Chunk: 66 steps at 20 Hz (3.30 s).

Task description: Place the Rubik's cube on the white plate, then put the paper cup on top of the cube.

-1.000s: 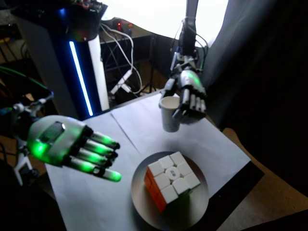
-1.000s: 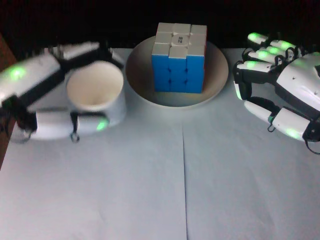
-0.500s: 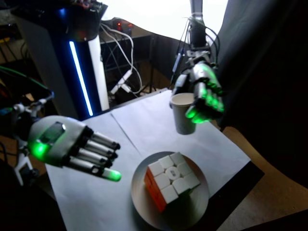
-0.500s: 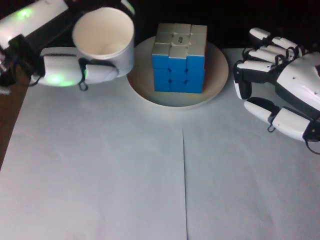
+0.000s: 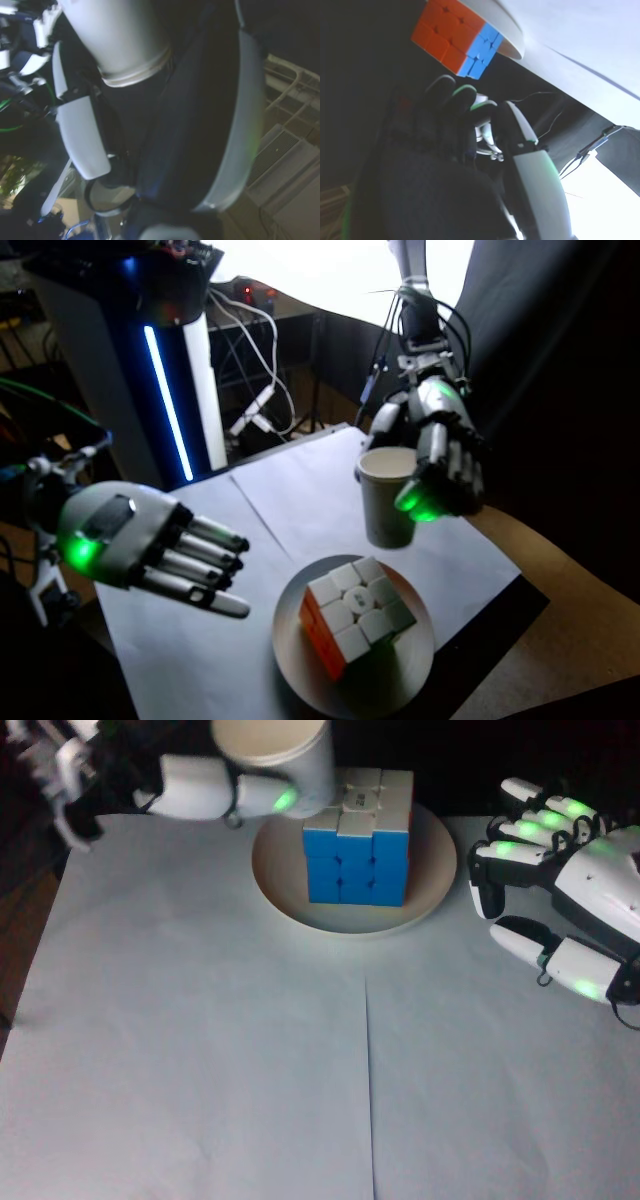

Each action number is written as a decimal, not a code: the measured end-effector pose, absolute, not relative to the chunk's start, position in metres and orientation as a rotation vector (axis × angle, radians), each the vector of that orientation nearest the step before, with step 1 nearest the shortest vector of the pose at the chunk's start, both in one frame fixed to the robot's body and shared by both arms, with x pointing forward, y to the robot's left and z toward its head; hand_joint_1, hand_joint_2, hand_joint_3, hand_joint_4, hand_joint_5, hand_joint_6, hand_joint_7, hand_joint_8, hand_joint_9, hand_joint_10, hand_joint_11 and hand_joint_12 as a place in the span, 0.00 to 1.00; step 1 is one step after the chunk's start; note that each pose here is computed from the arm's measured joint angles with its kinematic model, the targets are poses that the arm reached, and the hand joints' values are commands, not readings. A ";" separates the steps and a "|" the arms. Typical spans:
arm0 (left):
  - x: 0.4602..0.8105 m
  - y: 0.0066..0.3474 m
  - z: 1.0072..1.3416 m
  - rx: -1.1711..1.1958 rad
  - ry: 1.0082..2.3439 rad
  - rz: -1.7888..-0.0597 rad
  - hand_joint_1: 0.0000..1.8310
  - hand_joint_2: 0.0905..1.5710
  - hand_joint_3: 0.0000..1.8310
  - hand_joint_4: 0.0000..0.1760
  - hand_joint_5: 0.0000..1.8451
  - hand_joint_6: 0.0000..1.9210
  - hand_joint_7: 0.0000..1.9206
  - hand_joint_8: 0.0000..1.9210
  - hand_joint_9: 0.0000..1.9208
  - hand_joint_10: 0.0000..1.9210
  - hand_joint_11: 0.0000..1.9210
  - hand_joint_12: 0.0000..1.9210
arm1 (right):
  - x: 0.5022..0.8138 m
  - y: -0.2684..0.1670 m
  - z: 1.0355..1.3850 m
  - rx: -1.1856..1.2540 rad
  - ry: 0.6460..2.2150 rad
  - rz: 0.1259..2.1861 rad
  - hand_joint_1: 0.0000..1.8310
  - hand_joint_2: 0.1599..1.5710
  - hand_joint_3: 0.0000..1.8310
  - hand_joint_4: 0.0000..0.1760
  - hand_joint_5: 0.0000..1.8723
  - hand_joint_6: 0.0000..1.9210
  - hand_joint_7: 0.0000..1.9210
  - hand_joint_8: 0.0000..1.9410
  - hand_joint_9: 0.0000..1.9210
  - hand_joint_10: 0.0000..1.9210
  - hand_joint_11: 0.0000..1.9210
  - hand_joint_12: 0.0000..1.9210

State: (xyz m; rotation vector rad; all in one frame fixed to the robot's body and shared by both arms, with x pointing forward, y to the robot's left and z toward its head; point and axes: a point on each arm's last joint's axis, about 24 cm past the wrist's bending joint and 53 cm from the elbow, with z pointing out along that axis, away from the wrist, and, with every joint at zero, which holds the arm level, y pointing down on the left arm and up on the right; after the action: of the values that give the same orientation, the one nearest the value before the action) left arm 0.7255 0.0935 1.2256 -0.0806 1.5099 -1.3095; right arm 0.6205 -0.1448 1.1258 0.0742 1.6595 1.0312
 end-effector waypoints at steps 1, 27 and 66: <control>0.730 0.088 1.226 -0.082 1.514 -1.312 0.62 0.71 0.00 0.31 0.13 0.62 0.09 0.66 0.09 0.75 0.00 1.00 | 0.620 -0.144 1.125 0.070 1.663 1.030 0.44 0.91 0.00 0.00 0.23 0.94 0.12 0.78 0.10 0.88 0.00 1.00; 0.762 0.050 1.184 -0.175 1.636 -1.310 0.37 0.72 0.00 0.72 0.00 0.00 0.00 0.00 0.00 0.00 0.00 0.00 | 0.619 -0.145 1.122 0.074 1.671 1.028 0.50 0.83 0.00 0.00 0.04 0.79 0.10 0.78 0.10 0.88 0.02 1.00; 0.656 0.175 1.276 0.019 1.254 -1.130 0.14 0.78 0.00 1.00 0.00 0.00 0.00 0.00 0.00 0.00 0.00 0.00 | 0.604 -0.183 1.220 -0.014 1.396 0.957 0.08 0.81 0.00 0.18 0.00 0.00 0.00 0.00 0.00 0.00 0.00 0.00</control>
State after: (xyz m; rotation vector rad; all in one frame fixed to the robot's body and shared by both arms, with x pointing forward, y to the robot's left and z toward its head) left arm 0.6556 0.1754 1.2757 0.0191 1.2538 -1.1298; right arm 0.6040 -0.1829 1.2199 -0.0144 1.3961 0.9573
